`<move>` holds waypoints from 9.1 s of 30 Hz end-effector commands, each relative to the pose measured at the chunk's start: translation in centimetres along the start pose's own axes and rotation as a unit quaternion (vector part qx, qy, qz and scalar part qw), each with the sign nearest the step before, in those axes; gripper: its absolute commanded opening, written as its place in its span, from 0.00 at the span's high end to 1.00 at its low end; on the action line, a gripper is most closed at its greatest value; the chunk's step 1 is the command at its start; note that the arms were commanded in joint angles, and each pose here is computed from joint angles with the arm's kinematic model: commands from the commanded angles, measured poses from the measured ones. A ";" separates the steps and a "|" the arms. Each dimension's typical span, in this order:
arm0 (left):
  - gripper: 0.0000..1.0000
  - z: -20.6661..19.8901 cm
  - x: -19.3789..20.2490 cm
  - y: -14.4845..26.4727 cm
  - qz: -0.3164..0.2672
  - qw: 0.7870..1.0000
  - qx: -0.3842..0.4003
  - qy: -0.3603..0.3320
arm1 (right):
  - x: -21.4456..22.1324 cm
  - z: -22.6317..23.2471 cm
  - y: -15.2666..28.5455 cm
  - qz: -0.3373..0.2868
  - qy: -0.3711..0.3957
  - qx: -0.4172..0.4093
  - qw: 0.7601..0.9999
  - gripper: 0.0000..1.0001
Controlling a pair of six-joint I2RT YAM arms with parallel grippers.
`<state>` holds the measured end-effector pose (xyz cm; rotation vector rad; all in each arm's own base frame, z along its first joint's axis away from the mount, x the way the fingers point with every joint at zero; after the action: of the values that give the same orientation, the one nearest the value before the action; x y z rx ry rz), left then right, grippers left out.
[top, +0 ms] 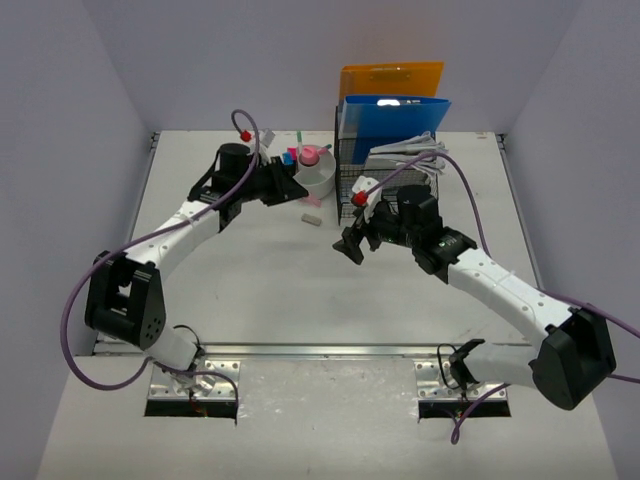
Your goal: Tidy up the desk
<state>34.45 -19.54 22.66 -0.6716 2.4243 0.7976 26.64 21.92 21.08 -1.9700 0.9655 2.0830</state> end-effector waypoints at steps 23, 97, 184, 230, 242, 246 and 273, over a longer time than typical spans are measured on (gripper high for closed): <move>1.00 7.1 -10.6 -9.7 -0.125 0.962 -0.156 -0.186 | 6.7 -3.8 4.6 0.094 -0.110 0.127 0.981 0.01; 0.45 14.8 2.2 -13.5 0.271 0.707 0.151 -0.636 | 7.3 -3.0 5.8 0.113 -0.098 0.095 0.984 0.01; 1.00 -2.4 -1.4 4.2 -0.071 0.931 0.072 -0.352 | -9.5 -3.6 -8.4 -0.048 -0.474 -0.066 0.877 0.97; 0.00 2.8 -3.4 11.9 -0.196 0.921 -0.285 -0.182 | -7.9 -13.2 -15.8 -0.051 -0.030 0.399 0.915 1.00; 0.00 3.3 -3.0 11.2 -0.180 0.925 -0.281 -0.181 | -6.3 -14.4 -18.0 -0.043 -0.032 0.415 0.908 1.00; 0.00 3.5 -2.9 11.1 -0.177 0.926 -0.282 -0.180 | -5.9 -14.6 -18.4 -0.043 -0.031 0.422 0.905 1.00; 0.00 4.7 -3.0 10.3 -0.164 0.928 -0.286 -0.172 | -4.3 -17.1 -18.8 -0.052 0.010 0.455 0.889 0.71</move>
<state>31.47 -8.51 24.54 -0.9780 1.7057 1.3987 50.14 29.24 17.08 -1.4845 1.5184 1.2357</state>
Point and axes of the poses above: each gripper's point midway between its finger pads, its own y axis back along the fingers, its own z axis along the line the jaws close on, x = y × z, the point moved 5 cm from there along y, back along the fingers, and after that the axes turned 1 degree about -y, right-handed, at the moved point
